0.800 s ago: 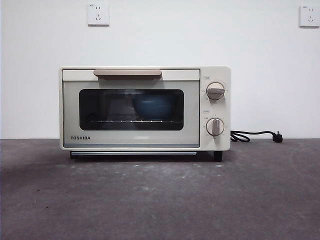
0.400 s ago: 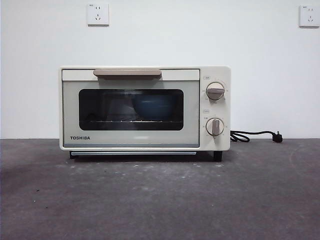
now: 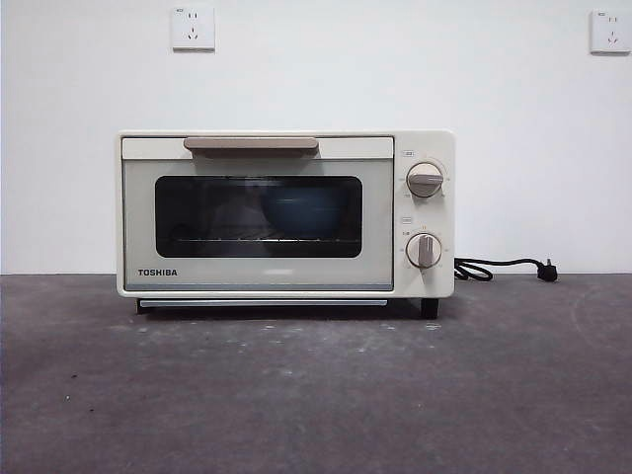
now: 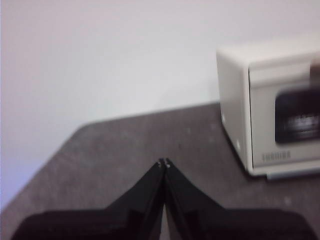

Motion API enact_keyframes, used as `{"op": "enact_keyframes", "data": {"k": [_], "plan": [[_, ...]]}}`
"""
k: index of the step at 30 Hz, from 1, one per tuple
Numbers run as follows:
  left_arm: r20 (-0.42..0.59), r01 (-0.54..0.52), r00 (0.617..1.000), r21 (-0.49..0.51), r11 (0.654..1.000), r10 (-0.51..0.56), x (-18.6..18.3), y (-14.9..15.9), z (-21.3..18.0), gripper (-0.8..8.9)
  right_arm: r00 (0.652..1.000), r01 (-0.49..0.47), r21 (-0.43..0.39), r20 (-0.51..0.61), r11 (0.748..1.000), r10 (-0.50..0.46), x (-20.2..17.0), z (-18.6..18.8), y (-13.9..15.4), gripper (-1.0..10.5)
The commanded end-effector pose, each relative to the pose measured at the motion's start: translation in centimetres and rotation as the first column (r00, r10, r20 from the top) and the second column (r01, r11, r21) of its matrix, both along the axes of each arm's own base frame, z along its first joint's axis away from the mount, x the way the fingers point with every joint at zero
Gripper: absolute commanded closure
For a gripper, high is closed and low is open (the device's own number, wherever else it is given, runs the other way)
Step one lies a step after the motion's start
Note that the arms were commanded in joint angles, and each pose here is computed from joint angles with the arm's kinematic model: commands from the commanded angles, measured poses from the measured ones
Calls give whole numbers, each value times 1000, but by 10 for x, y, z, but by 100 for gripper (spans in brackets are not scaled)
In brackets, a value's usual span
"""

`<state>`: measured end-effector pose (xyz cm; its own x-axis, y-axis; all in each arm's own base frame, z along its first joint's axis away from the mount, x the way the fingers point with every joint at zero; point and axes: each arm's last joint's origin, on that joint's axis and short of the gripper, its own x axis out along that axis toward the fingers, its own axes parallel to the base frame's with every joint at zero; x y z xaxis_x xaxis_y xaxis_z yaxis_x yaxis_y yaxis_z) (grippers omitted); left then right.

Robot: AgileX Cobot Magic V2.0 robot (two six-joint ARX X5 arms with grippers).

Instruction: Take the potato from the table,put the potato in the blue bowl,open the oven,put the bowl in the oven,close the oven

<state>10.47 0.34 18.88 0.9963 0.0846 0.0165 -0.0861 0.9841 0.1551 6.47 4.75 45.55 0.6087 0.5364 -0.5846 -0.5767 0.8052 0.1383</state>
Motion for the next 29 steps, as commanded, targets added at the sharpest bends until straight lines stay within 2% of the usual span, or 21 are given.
{"op": "enact_keyframes", "data": {"k": [1,14,20,29], "plan": [[-16,-6,1000,-13,1000,6,0,0,-15,818,1000,5,13,9,1000,-6,-2,1,-1,946],[-201,-11,980,-42,999,2,-9,0,-42,817,1000,6,12,8,1000,-6,-2,1,-1,946],[-185,21,982,-93,995,-38,-9,-1,-41,817,1000,6,13,9,1000,-6,-2,1,-1,946],[-188,28,981,-94,995,-46,-9,-1,-41,817,1000,6,13,9,1000,-6,-2,1,-1,946]]}}
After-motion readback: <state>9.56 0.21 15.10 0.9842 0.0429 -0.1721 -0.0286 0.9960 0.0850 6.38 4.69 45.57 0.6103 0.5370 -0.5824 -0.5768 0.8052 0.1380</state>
